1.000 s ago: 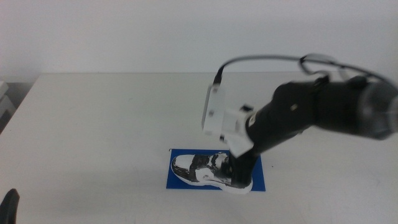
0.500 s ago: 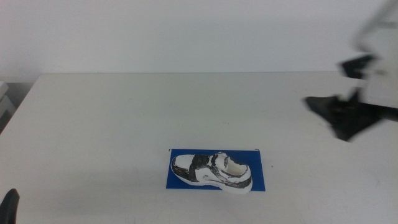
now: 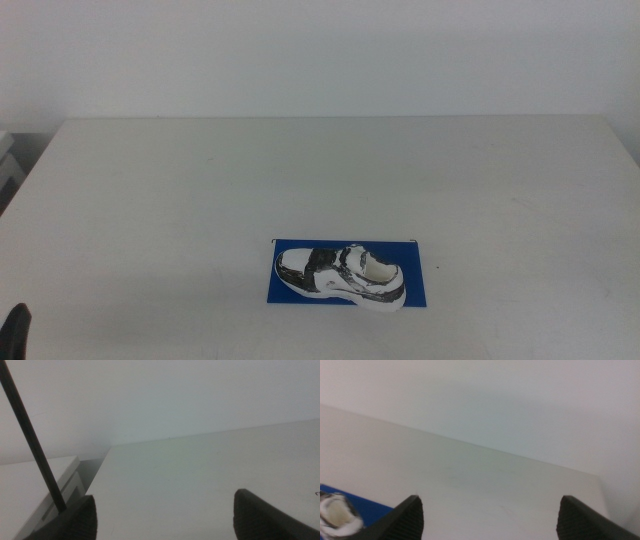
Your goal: Use one arm to grab the shoe from the table and place it on the mat.
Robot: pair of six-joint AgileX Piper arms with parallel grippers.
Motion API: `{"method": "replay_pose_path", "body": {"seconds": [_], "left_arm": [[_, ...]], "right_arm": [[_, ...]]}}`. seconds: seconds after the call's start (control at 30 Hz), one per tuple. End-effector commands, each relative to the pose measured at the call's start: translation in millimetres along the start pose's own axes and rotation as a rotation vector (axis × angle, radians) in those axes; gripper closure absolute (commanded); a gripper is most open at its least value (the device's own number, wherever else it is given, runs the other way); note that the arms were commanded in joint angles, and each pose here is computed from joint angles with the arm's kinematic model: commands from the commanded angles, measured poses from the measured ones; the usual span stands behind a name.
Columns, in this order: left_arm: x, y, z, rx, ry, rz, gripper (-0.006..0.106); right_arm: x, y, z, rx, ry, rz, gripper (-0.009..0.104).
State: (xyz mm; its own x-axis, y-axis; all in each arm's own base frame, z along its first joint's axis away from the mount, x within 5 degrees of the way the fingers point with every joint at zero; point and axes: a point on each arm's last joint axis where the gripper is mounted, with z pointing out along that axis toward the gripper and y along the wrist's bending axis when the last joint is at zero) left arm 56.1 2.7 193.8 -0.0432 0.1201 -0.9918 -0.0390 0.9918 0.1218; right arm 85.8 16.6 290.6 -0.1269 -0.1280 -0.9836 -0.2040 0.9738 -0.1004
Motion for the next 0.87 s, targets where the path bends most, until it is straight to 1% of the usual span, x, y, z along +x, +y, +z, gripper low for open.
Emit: {"method": "replay_pose_path", "body": {"seconds": [0.0, 0.13, 0.33, 0.63, 0.67, 0.83], "left_arm": [[-6, 0, -1, -0.001, -0.084, -0.015, 0.007], [-6, 0, -1, -0.001, -0.084, -0.015, 0.007], [-6, 0, -1, -0.001, -0.084, -0.015, 0.007], [-6, 0, 0, -0.001, -0.082, -0.015, 0.007], [-6, 0, 0, -0.001, -0.083, -0.015, 0.007], [-6, 0, 0, -0.001, -0.082, -0.015, 0.007]], "right_arm": [[3, -3, -11, 0.058, -0.104, -0.022, 0.01], [29, -3, -26, 0.108, -0.144, -0.046, 0.01], [61, 2, -33, 0.114, -0.19, -0.047, 0.01], [108, 6, -17, 0.094, -0.044, -0.043, 0.01], [110, 6, -17, 0.092, -0.013, -0.041, 0.01], [110, 6, -17, 0.092, -0.019, -0.042, 0.01]]}}
